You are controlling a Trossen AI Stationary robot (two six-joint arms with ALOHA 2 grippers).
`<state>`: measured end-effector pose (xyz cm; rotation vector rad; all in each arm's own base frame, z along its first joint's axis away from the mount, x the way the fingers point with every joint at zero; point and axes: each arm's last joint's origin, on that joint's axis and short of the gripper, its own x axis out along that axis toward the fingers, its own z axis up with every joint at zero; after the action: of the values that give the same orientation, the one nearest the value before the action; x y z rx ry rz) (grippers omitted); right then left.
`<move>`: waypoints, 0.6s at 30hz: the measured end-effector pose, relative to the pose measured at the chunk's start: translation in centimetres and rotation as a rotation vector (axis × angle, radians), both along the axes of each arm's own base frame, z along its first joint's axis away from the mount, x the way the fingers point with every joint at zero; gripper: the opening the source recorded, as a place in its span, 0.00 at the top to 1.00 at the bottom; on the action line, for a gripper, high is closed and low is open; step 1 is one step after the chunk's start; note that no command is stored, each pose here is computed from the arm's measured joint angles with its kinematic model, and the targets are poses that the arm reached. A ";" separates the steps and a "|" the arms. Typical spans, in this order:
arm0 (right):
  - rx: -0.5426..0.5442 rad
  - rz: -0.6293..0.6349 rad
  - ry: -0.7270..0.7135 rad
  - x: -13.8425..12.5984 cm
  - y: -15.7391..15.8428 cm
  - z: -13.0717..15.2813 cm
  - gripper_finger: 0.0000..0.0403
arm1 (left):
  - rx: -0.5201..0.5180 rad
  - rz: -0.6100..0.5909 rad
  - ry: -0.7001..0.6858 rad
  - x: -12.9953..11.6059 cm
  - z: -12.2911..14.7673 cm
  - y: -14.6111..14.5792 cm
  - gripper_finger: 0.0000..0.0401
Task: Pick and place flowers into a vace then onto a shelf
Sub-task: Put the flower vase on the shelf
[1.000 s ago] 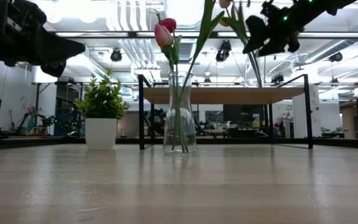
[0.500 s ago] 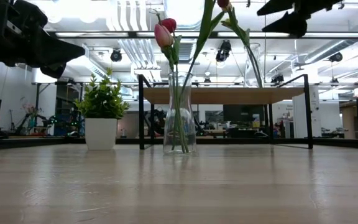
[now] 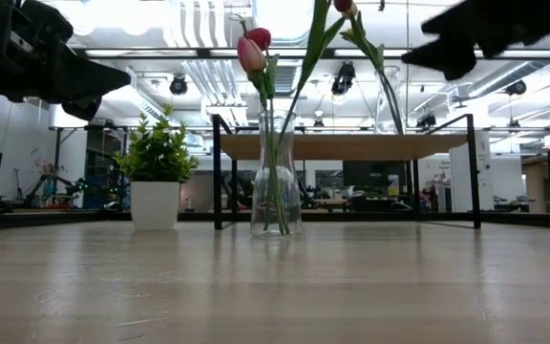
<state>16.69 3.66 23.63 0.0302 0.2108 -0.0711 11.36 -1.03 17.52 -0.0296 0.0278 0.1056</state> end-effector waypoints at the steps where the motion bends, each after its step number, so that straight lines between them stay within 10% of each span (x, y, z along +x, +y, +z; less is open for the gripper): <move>1: -0.003 0.011 0.002 0.2 0.3 -0.8 0.18 | 0.000 0.000 0.000 0.0 0.0 0.0 0.99; 18: -0.016 -0.138 0.077 6.5 1.9 -7.0 0.18 | 0.000 0.000 0.000 0.0 0.0 0.0 0.99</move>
<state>23.16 5.54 16.62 0.0264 0.2854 -0.2119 11.36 -1.03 17.50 -0.0293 0.0281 0.1058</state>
